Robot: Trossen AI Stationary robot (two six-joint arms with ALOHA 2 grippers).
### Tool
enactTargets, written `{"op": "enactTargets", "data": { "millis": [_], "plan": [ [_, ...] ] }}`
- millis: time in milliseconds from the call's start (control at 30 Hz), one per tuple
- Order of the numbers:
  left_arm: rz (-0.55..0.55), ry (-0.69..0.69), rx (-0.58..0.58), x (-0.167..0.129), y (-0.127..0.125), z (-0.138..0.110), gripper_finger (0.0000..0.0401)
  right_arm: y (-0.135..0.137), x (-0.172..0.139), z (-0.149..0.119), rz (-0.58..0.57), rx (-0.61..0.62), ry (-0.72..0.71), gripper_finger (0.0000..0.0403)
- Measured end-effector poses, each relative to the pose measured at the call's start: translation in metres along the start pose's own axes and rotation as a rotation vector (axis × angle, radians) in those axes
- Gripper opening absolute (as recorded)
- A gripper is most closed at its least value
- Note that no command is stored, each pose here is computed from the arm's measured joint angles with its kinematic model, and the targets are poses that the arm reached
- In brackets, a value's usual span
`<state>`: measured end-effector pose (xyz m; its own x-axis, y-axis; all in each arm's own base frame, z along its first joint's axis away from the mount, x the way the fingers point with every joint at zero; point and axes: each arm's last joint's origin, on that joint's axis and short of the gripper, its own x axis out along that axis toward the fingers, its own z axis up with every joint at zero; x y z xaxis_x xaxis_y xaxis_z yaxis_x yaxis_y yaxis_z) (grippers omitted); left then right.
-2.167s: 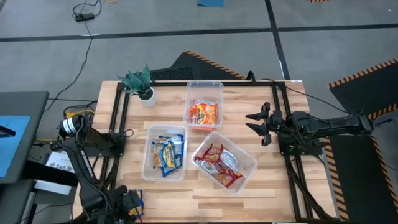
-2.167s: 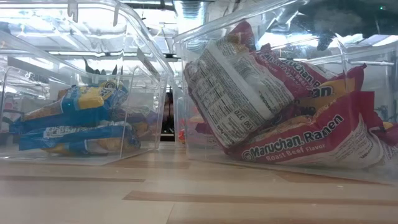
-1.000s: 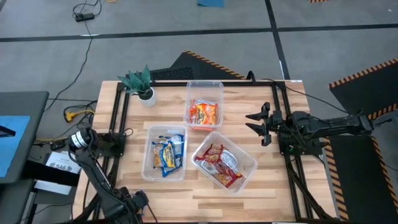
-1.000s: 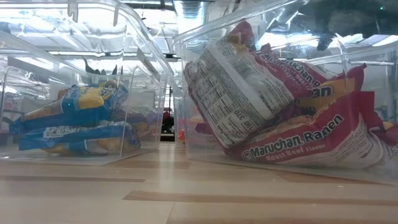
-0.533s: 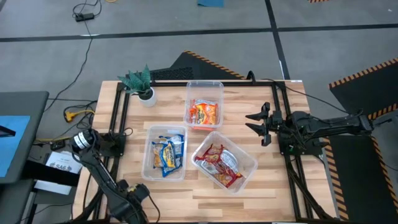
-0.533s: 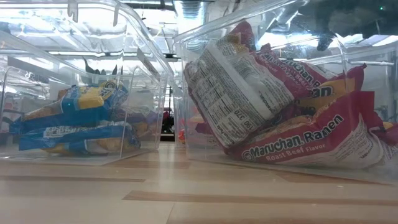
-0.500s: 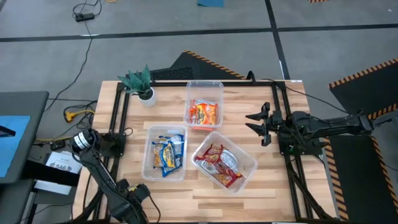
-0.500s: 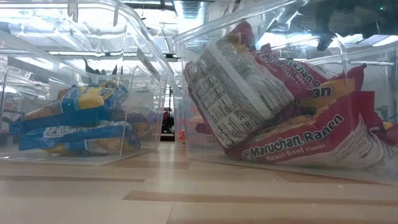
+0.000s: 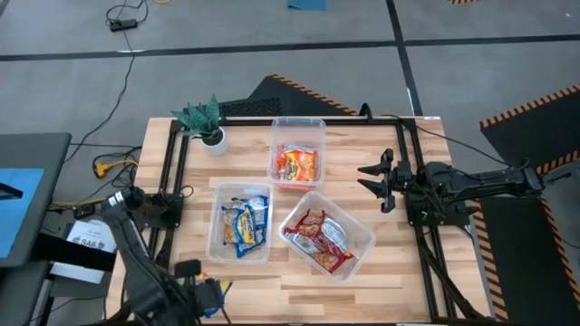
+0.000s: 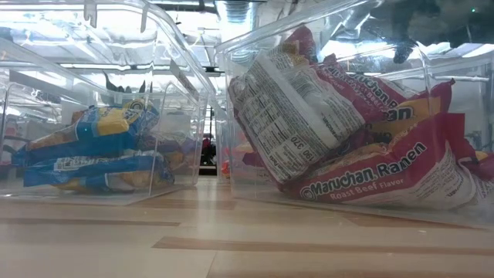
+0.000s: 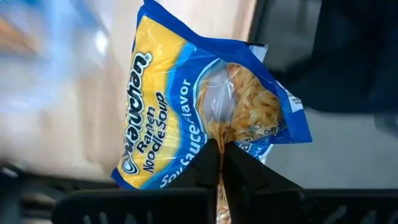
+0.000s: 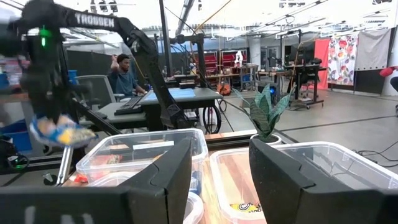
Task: Sort Maruchan noodles
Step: Put the blue noodle pack into the bottom left transparent bin
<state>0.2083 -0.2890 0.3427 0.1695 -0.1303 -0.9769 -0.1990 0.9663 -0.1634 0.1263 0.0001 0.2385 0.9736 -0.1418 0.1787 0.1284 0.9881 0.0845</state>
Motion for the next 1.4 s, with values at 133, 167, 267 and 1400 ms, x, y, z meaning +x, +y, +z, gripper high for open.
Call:
{"op": "enactTargets", "data": {
  "millis": [133,167,267,1400],
  "plan": [
    [0.051,-0.230,0.109,-0.047,0.009,0.007,0.0000,0.000,0.000,0.000,0.000,0.000,0.000,0.0182],
    [0.057,-0.300,0.162,-0.056,0.011,0.010,0.0000,0.000,0.000,0.000,0.000,0.000,0.000,0.0182],
    [0.127,-0.461,0.312,-0.074,0.020,0.020,0.0000,0.000,0.000,0.000,0.001,0.001,0.002,0.0182],
    [0.058,-0.914,0.210,0.023,0.205,0.022,0.0000,0.000,0.000,-0.006,0.000,0.061,0.061,0.0182]
  ]
}}
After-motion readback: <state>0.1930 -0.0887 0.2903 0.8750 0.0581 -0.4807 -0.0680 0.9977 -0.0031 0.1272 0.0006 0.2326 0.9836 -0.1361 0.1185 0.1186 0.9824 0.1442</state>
